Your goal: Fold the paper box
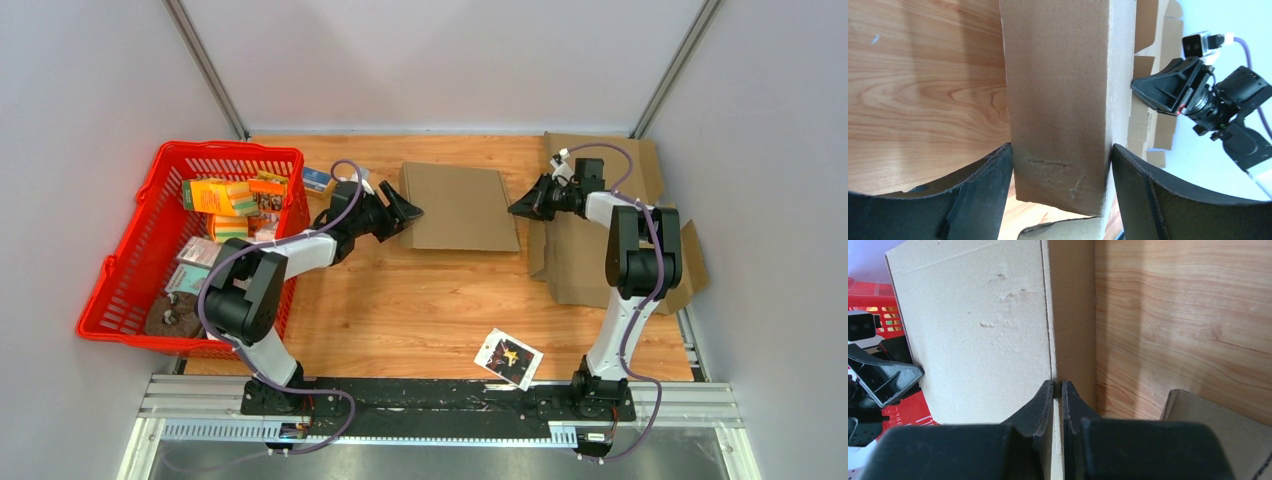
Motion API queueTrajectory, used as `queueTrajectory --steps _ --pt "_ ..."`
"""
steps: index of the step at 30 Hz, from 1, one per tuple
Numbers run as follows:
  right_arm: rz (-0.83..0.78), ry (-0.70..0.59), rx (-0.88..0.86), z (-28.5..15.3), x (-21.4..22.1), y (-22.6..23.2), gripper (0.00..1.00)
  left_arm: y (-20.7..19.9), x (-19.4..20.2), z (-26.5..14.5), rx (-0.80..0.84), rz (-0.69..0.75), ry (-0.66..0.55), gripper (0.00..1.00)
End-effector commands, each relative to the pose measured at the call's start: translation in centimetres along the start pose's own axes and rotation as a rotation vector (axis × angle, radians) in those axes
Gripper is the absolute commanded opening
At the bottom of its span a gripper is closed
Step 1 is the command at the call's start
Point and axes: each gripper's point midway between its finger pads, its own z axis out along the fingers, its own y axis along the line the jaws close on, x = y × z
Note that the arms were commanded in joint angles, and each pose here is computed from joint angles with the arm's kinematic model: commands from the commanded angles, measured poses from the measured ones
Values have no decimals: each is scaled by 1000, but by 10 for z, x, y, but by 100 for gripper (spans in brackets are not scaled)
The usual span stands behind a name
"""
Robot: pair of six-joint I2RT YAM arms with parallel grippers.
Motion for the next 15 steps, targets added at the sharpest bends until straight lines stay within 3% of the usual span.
queueTrajectory --steps 1,8,10,12,15 --pt "63 -10 155 1 11 -53 7 -16 0 8 99 -69 8 79" --pt "60 -12 130 1 12 -45 8 -34 -1 11 189 -114 21 79" --pt "48 -3 115 2 14 -34 15 -39 -2 9 202 -121 22 67" --pt "33 -6 114 -5 13 -17 34 -39 0 6 196 -137 28 57" --pt "-13 -53 187 -30 8 7 60 -39 1 0 156 -156 50 54"
